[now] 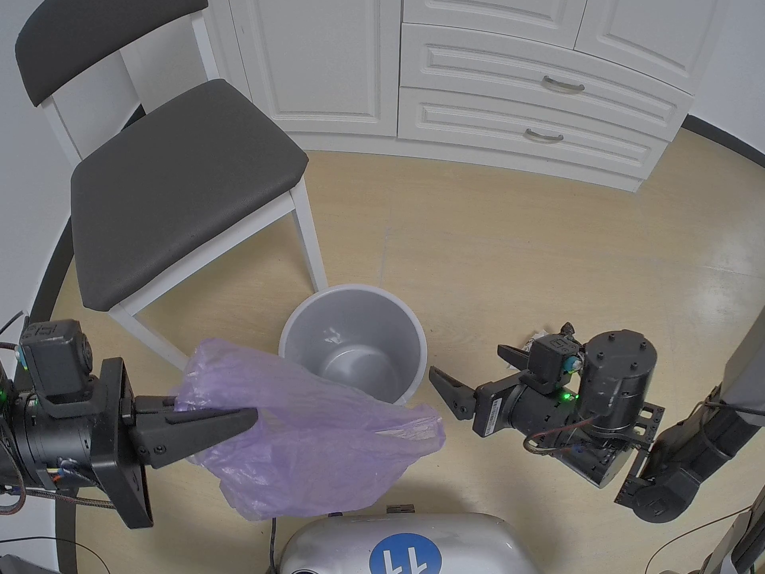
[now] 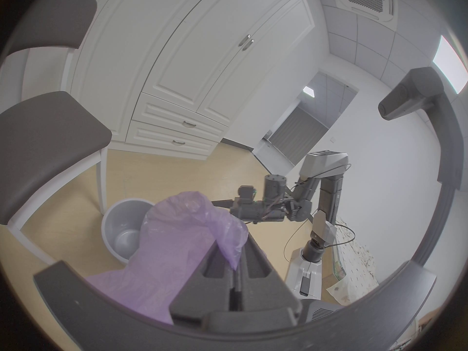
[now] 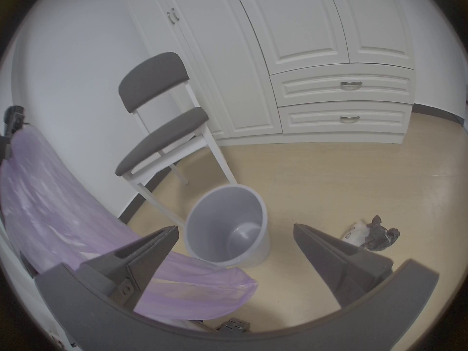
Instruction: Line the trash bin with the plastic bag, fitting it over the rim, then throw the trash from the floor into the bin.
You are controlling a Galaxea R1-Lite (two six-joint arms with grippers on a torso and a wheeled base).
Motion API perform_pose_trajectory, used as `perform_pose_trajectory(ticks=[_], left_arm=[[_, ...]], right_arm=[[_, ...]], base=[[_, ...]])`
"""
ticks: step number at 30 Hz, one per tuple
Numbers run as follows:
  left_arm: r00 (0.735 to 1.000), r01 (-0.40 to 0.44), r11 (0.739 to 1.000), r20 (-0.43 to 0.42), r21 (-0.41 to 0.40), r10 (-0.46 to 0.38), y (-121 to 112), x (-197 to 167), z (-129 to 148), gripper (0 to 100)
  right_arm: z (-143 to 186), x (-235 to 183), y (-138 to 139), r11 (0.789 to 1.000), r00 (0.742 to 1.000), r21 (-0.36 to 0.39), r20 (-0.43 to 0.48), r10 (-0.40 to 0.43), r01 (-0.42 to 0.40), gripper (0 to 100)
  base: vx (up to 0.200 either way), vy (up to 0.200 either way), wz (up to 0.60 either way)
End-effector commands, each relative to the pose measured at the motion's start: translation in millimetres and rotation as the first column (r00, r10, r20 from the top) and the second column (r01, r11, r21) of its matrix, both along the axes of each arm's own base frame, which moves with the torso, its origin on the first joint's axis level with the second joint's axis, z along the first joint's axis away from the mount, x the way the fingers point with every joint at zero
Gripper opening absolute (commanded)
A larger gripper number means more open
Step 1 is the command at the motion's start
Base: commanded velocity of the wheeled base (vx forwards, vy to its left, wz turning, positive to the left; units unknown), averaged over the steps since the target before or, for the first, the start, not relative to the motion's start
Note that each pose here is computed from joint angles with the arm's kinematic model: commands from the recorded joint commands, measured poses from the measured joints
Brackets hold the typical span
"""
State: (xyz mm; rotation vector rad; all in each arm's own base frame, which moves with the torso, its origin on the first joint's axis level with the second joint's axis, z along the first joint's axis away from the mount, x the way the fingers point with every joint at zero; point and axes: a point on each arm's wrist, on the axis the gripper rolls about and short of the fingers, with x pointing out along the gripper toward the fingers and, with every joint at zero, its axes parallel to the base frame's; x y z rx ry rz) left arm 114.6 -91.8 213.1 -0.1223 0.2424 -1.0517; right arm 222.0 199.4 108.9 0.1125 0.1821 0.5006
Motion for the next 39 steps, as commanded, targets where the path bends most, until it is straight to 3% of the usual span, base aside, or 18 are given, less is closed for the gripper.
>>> perform_pose_trajectory(ticks=[1,11,20,27,34,39], left_arm=[[0.999,0.03,1.0,0.014,-0.009,-0.03,0,-7,0,0],[1.0,0.01,1.0,-0.009,0.005,-0.01,-3,1,-3,0],[0.999,-0.03,0.999,-0.035,0.021,0.031,-10,21,-12,0],[0.999,-0.03,0.999,-0.022,0.023,0.03,-33,56,-1,0],[0.999,-0.048,0.993,-0.009,0.105,0.049,-51,74,5,0],[0.988,-0.137,0.971,-0.045,0.197,0.148,-66,71,31,0]], right_arm=[[-31,7,14,0.998,0.998,-0.064,-0.068,-0.002,-0.002,100],[-49,-53,39,0.972,0.97,-0.107,-0.149,0.194,-0.211,100],[-40,-66,42,0.964,0.962,-0.088,-0.132,0.238,-0.251,100],[-46,-72,47,0.955,0.954,-0.1,-0.147,0.262,-0.278,100],[-52,-70,50,0.954,0.953,-0.109,-0.158,0.26,-0.278,100],[-53,-66,52,0.959,0.956,-0.101,-0.159,0.248,-0.266,100]], base=[[0.0,0.0,0.0],[0.0,0.0,0.0],[0.0,0.0,0.0],[0.0,0.0,0.0],[0.0,0.0,0.0],[0.0,0.0,0.0]])
